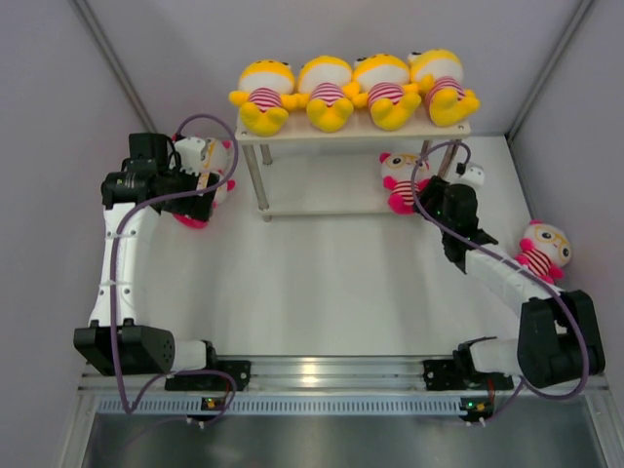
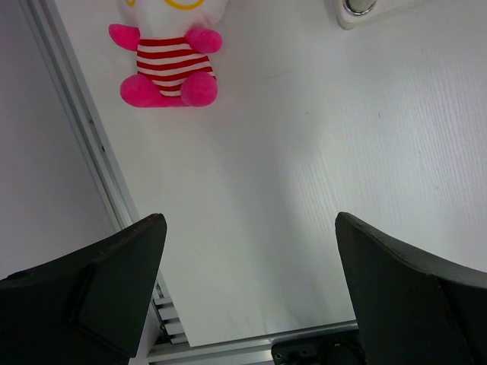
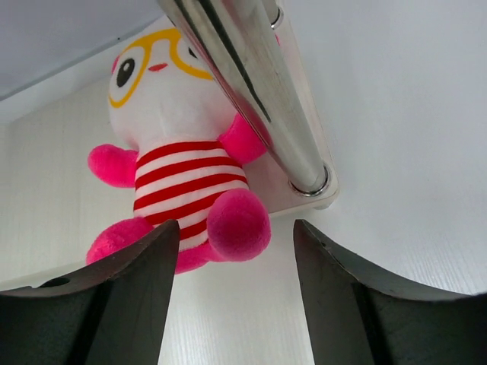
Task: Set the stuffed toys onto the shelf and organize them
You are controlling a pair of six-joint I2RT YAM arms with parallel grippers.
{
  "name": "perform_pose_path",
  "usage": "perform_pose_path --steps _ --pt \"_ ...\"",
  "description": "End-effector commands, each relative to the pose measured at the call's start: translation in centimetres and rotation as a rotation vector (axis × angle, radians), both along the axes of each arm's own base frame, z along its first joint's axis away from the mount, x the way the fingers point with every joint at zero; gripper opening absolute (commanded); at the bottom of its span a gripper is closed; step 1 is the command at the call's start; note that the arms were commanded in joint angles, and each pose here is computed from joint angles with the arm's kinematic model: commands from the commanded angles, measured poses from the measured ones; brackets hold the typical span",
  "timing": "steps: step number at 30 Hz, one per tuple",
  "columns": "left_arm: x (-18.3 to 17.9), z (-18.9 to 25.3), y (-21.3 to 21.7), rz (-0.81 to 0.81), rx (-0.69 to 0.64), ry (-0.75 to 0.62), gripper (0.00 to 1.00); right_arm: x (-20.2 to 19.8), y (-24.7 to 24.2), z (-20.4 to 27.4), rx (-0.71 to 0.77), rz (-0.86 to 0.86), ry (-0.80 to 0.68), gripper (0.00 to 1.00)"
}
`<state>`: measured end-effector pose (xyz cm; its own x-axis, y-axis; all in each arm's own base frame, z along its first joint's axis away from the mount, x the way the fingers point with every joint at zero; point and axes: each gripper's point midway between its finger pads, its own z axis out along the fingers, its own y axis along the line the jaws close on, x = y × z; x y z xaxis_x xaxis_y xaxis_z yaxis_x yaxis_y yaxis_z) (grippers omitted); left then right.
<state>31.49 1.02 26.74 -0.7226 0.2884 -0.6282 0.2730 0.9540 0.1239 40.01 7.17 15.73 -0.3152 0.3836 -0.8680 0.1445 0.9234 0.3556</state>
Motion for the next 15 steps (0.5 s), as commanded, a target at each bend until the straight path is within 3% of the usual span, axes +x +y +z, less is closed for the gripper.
perform_pose_path --steps 1,6,9,15 --pt "-0.3 0.9 -0.1 -0.012 -0.007 -0.036 0.99 -1.1 0.5 1.7 0.012 0.006 -0.022 0.62" --pt "-0.2 0.7 0.0 -0.005 0.001 -0.031 0.99 -3.0 1.9 0.2 0.059 0.031 0.016 0.59" --pt "-0.2 0.7 0.2 0.003 0.004 -0.030 0.99 -3.6 2.7 -1.8 0.072 0.034 0.079 0.48" --pt "-0.3 0.7 0.4 0.010 0.014 -0.031 0.99 -1.7 4.0 -2.2 0.084 0.054 0.055 0.40"
